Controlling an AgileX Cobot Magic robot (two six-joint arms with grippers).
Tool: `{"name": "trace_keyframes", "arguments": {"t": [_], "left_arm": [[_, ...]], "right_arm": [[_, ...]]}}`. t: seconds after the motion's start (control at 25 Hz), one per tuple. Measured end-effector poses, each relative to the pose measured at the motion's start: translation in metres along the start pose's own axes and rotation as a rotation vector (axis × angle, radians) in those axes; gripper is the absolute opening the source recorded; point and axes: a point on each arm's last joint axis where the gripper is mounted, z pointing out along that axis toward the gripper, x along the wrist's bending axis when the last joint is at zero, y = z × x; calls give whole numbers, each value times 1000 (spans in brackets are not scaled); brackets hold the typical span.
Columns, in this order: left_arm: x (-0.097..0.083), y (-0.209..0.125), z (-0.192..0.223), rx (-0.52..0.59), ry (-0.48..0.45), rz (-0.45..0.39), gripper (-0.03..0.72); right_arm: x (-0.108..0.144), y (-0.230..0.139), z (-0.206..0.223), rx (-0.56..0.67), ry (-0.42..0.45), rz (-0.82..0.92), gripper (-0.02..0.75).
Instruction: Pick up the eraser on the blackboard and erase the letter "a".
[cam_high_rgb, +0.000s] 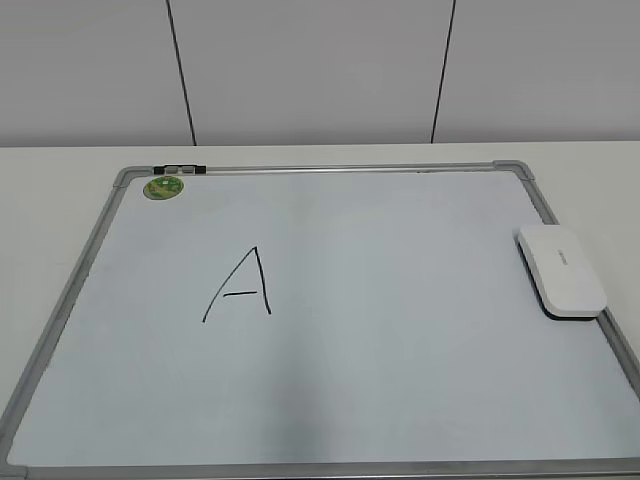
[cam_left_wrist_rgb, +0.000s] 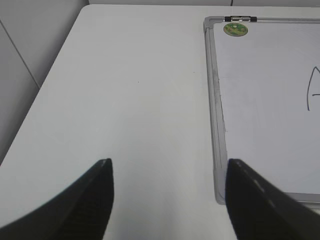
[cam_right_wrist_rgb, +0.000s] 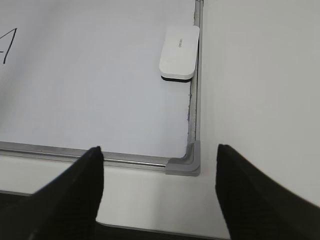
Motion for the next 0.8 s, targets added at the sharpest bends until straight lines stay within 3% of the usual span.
{"name": "trace_keyframes", "arguments": {"t": [0.8], "left_arm": [[0,0,0,0,0,0,494]], "right_arm": [[0,0,0,0,0,0,519]]}}
